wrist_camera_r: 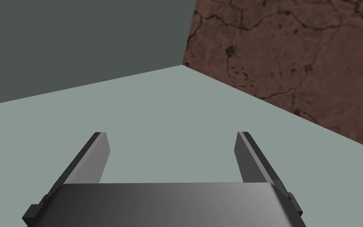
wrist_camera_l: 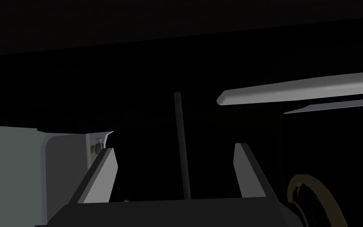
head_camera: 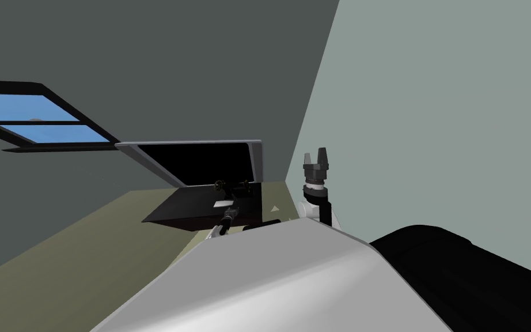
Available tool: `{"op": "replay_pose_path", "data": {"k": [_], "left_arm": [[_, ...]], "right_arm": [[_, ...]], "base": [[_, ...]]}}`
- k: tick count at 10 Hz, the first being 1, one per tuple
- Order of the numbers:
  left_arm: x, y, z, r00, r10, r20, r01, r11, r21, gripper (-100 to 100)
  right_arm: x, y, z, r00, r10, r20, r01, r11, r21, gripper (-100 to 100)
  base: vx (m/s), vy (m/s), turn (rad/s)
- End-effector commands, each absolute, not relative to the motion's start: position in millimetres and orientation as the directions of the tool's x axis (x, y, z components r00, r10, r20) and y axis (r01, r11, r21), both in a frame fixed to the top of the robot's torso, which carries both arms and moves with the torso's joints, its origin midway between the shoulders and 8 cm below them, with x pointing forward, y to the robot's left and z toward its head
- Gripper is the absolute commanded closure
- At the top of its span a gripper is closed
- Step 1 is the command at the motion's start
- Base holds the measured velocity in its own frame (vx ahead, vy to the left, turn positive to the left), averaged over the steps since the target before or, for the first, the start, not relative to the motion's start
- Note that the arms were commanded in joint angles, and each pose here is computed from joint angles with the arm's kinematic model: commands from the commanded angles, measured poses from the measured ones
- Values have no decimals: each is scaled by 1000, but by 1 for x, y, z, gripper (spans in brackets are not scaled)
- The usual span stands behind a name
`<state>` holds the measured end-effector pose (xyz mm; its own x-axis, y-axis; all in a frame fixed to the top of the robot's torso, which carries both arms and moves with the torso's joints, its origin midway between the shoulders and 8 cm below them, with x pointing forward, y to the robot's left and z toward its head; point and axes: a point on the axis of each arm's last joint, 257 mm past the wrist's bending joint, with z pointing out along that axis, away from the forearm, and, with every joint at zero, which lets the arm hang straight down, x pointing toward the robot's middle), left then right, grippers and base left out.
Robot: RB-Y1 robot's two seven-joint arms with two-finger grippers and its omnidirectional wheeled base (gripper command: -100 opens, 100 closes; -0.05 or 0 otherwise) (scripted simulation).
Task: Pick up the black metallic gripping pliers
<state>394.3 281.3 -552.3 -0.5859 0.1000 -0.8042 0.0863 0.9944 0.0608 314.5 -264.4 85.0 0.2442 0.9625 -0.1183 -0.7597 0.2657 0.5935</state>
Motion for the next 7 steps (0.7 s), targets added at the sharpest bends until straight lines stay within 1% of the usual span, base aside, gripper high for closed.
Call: {"op": "replay_pose_path", "data": {"k": [1, 2, 4, 7], "left_arm": [[401, 303, -546, -580, 117, -806, 75, 993, 90, -100], [419, 308, -534, -567, 116, -816, 62, 993, 98, -100], [436, 301, -525, -554, 96, -827, 49, 995, 83, -100], [459, 298, -511, -538, 74, -840, 29, 997, 69, -100]], "right_arm": [[315, -264, 85, 244, 962, -118, -760, 266, 593, 0], [315, -264, 85, 244, 962, -118, -760, 266, 593, 0], [315, -264, 85, 244, 962, -118, -760, 266, 593, 0], [315, -264, 85, 244, 962, -118, -760, 266, 593, 0]], "base": [[-8, 10, -21], [-19, 25, -52], [-24, 33, -40], [-16, 15, -28]]}}
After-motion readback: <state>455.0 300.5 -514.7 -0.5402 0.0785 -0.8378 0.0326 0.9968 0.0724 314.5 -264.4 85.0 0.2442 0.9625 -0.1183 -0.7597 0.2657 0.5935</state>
